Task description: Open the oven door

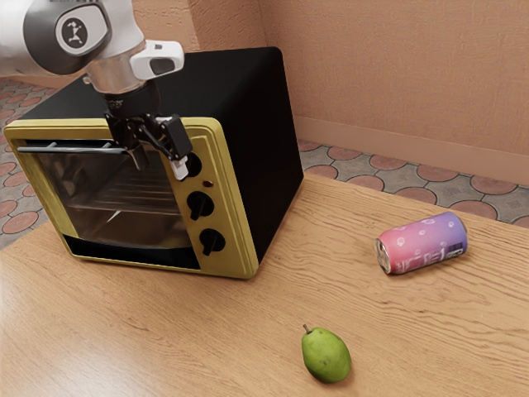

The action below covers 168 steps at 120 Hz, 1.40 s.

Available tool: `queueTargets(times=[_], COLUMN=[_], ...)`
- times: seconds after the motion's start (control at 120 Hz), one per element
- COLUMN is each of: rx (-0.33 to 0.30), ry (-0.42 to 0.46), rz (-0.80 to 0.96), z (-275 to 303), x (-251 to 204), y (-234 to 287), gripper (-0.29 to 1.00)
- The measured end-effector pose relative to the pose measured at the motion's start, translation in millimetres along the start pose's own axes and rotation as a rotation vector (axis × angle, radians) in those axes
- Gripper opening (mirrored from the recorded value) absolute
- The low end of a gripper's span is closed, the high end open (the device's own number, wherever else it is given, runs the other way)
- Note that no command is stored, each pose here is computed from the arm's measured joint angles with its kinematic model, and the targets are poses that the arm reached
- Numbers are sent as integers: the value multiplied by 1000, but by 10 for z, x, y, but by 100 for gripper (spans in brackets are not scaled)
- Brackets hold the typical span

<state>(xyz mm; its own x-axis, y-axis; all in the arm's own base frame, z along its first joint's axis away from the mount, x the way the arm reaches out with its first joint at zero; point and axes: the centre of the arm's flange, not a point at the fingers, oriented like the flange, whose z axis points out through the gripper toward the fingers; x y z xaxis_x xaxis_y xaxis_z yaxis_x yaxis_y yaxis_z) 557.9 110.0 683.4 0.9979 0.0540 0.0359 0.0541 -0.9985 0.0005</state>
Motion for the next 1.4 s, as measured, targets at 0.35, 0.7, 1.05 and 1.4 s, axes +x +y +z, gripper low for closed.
queueTargets(times=[0.35, 0.7, 1.05, 1.4], rx=[41, 362, 439, 454], ry=[220, 207, 371, 461], rz=[99, 425, 739, 1010], z=[-1199, -969, -576, -262], x=[-517, -2150, -1738, -1326], y=[-93, -390, -951, -1146], gripper=[70, 70, 70, 70])
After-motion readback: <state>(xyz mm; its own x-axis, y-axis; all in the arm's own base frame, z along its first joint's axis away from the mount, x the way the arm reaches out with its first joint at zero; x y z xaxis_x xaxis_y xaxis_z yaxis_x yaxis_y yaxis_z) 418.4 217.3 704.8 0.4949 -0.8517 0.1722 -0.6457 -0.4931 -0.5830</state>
